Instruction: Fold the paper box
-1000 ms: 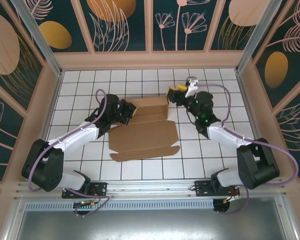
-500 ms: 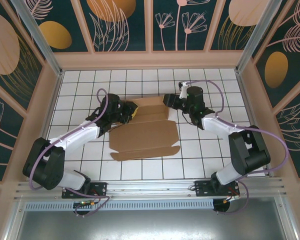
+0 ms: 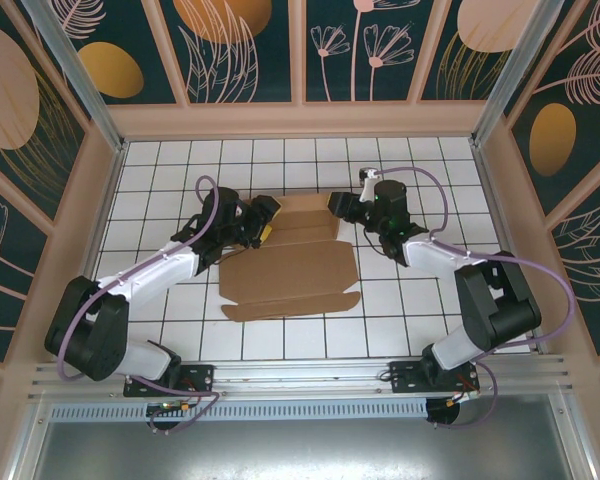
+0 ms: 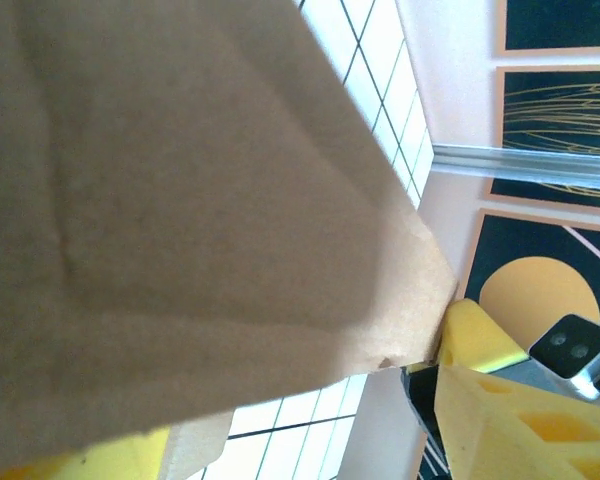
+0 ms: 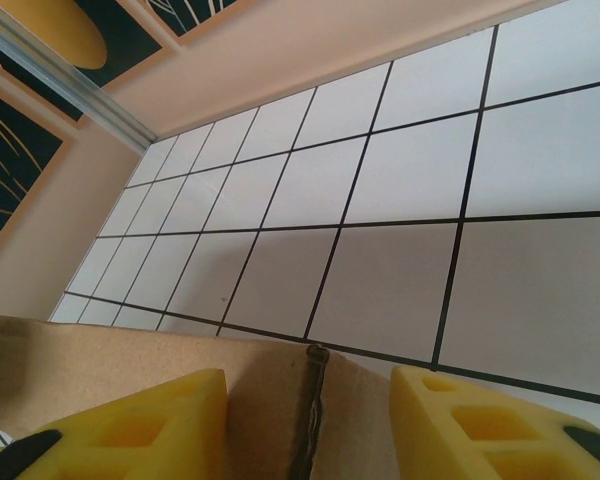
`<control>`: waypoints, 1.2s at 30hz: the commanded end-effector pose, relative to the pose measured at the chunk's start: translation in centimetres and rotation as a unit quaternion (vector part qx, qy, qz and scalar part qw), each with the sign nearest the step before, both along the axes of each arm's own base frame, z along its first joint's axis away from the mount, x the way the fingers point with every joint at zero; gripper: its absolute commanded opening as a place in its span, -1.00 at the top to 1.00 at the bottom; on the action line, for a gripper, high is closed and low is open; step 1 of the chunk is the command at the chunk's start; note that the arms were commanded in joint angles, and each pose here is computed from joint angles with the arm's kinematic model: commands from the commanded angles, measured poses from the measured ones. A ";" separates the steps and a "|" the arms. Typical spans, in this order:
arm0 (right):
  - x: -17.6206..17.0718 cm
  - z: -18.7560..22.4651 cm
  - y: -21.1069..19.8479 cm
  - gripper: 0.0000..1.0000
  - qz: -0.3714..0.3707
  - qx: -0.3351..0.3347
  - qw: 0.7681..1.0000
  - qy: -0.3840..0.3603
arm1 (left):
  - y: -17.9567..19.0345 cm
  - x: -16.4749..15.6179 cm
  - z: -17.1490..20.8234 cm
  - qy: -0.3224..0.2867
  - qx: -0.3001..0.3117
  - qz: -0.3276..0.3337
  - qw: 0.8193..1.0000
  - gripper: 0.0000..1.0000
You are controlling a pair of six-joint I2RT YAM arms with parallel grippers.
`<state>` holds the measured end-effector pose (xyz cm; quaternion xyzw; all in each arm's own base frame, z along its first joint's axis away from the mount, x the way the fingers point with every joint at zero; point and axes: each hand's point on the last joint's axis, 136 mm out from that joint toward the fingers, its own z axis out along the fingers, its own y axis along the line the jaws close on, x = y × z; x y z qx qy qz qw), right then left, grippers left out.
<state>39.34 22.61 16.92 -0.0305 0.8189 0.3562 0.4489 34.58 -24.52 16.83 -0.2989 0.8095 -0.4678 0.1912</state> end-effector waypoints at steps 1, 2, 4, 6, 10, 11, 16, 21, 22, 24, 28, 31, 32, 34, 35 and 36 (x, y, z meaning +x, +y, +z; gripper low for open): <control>-0.4 -1.3 -1.5 0.11 -0.040 -0.019 0.999 0.017 | -0.2 -0.2 4.9 -0.093 0.004 -0.034 0.995 -0.43; -0.3 -1.3 -1.7 0.12 -0.046 -0.022 0.999 0.017 | -0.1 -0.4 5.4 -0.104 0.009 -0.041 0.994 -0.44; -0.4 -1.2 -1.9 0.14 -0.054 -0.028 0.998 0.014 | 0.4 -1.2 6.5 -0.128 0.034 -0.056 0.990 -0.46; -0.4 -1.1 -1.9 0.15 -0.059 -0.034 0.998 0.011 | 0.9 -2.1 7.3 -0.147 0.060 -0.071 0.985 -0.46; -0.5 -1.0 -1.6 0.15 -0.054 -0.037 0.998 0.010 | 2.0 -4.2 7.3 -0.160 0.116 -0.112 0.974 -0.36; -0.5 -0.9 -1.5 0.15 -0.054 -0.038 0.998 0.009 | 2.2 -4.6 7.5 -0.165 0.127 -0.121 0.971 -0.30; -0.8 -1.1 -1.2 0.16 -0.049 -0.046 0.998 0.006 | 5.1 -3.4 9.7 -0.188 0.223 -0.111 0.950 -0.22; -1.0 -1.7 -1.1 0.17 -0.046 -0.054 0.997 0.011 | 7.6 -0.2 8.4 -0.168 0.282 -0.096 0.940 -0.25; -1.0 -1.7 -1.2 0.17 -0.047 -0.054 0.997 0.011 | 7.9 0.3 8.0 -0.165 0.294 -0.093 0.937 -0.25; -1.0 -1.8 -1.2 0.17 -0.046 -0.055 0.997 0.013 | 8.4 1.1 7.3 -0.157 0.315 -0.088 0.932 -0.26; -1.1 -1.8 -1.1 0.17 -0.043 -0.055 0.997 0.013 | 8.8 2.1 5.0 -0.129 0.340 -0.091 0.927 -0.29; -1.2 -2.1 -0.9 0.17 -0.039 -0.057 0.998 0.016 | 9.2 2.6 3.5 -0.112 0.354 -0.087 0.924 -0.30; -1.2 -2.1 -0.9 0.17 -0.038 -0.057 0.998 0.017 | 9.4 2.7 3.0 -0.107 0.359 -0.083 0.924 -0.30; -1.4 -2.4 -0.7 0.17 -0.033 -0.057 0.998 0.019 | 9.5 3.0 2.2 -0.104 0.359 -0.080 0.924 -0.31; -1.4 -2.5 -0.7 0.17 -0.032 -0.057 0.998 0.020 | 9.4 3.2 1.9 -0.102 0.356 -0.081 0.925 -0.32; -1.5 -2.5 -0.5 0.17 -0.029 -0.056 0.998 0.020 | 9.1 3.4 1.7 -0.104 0.354 -0.084 0.926 -0.33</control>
